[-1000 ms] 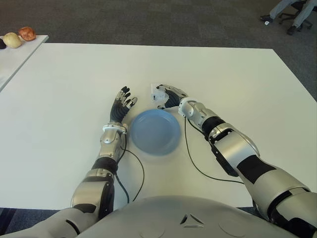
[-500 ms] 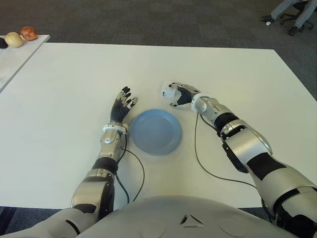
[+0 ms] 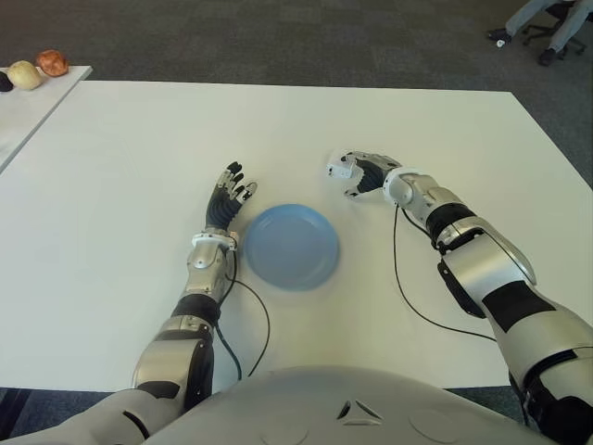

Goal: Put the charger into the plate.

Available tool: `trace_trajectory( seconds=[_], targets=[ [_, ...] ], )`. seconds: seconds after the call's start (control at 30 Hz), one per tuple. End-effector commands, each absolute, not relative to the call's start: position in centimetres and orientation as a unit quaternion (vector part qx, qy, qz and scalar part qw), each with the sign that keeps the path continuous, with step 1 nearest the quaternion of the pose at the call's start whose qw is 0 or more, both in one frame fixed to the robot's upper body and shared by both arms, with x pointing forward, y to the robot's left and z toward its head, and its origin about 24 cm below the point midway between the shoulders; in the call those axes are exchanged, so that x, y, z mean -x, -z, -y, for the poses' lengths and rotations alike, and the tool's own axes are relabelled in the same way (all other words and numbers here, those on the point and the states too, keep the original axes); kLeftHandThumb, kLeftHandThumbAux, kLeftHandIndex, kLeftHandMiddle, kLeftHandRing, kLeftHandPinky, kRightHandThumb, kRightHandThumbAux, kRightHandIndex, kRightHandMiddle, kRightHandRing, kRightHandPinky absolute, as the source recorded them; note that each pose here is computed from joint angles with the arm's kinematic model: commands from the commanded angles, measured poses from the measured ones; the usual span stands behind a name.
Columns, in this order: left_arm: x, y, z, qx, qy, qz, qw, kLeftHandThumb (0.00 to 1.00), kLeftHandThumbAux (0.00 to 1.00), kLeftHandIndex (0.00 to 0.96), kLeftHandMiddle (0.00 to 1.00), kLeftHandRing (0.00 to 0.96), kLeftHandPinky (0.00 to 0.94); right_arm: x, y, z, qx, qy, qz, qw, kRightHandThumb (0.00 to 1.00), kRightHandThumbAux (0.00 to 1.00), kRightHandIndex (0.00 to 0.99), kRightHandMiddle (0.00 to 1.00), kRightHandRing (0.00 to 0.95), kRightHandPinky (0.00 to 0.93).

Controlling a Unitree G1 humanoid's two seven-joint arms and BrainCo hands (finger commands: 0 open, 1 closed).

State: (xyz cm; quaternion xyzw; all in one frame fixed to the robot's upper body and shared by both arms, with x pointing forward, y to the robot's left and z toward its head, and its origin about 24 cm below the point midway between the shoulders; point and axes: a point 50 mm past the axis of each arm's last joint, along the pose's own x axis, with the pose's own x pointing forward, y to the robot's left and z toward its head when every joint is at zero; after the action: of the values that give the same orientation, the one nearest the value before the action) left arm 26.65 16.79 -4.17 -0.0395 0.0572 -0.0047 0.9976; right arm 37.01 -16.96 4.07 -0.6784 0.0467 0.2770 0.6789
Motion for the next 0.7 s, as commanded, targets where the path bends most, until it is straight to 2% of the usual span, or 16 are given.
trace_trajectory(
  seconds=[0.03,0.3,0.7],
  targets=[
    [-23.9,7.5,-16.9,0.043,-0.005,-0.149,0.988,0.000,0.622,0.032,0.080,0.076,0.094,-36.0,-3.1,19.0,0.716,-0.309,-0.058,0.623,0.000,0.740,0.000,0.098,0.109,0.130],
    [-24.0,7.5,-17.0,0.045,-0.007,-0.152,0.987,0.000,0.618,0.039,0.087,0.083,0.108,-35.0,-3.5,21.1,0.750,-0.336,-0.014,0.570,0.000,0.781,0.000,0.113,0.111,0.072],
    [-24.1,7.6,-17.2,0.041,-0.003,-0.158,0.987,0.000,0.612,0.040,0.086,0.083,0.104,-34.0,-3.6,22.2,0.747,-0.361,0.022,0.557,0.000,0.816,0.013,0.083,0.068,0.067]
  ],
)
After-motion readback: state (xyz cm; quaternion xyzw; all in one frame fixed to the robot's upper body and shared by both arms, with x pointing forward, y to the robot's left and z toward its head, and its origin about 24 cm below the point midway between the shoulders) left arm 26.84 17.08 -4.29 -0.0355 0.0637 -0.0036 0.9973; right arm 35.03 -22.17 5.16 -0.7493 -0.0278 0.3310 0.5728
